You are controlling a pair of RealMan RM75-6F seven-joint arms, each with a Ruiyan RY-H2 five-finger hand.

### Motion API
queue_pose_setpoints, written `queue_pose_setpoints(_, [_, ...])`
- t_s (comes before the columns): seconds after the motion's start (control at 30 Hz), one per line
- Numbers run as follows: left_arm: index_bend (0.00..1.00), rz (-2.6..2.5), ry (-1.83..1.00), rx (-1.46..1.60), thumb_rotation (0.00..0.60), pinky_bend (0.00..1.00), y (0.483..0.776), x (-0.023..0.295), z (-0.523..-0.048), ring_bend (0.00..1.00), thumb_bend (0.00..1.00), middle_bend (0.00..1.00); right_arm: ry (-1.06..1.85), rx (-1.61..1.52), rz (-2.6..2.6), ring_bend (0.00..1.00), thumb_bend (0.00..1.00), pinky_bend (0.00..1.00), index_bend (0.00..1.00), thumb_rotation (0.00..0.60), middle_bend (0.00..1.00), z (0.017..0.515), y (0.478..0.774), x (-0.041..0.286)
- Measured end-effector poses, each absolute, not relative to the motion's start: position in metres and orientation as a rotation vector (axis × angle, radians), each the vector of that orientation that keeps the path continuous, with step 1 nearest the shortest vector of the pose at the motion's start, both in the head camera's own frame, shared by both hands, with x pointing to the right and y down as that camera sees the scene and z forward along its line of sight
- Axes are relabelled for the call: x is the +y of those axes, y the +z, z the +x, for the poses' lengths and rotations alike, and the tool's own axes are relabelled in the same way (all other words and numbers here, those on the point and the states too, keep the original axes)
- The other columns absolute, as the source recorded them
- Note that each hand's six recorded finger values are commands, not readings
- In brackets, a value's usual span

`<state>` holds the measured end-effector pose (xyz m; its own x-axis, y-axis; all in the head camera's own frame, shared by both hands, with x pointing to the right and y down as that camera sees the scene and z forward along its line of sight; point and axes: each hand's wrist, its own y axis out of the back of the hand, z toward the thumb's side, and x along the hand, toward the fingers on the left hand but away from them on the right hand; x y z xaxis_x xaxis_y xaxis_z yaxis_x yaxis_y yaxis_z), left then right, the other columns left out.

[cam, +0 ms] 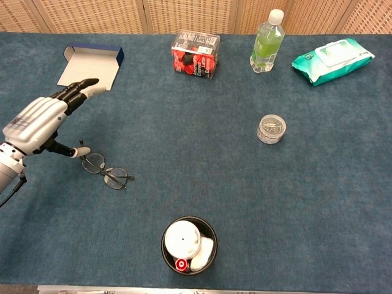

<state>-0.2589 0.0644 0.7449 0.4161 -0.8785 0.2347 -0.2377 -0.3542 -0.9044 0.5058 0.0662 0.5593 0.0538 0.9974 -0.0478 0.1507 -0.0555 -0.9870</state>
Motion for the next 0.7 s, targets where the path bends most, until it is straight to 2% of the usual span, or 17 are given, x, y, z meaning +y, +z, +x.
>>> queue_pose_setpoints(0.7, [0.0,-1.852,-1.005,0.952,0.6,0.15,0.767,0.066,-0.26,0.0,0.02,0.0,1.125,-1.265,-1.38,0.26,0.17,0.23,0.46,0.6,0.37,0.506,0.557,0.067])
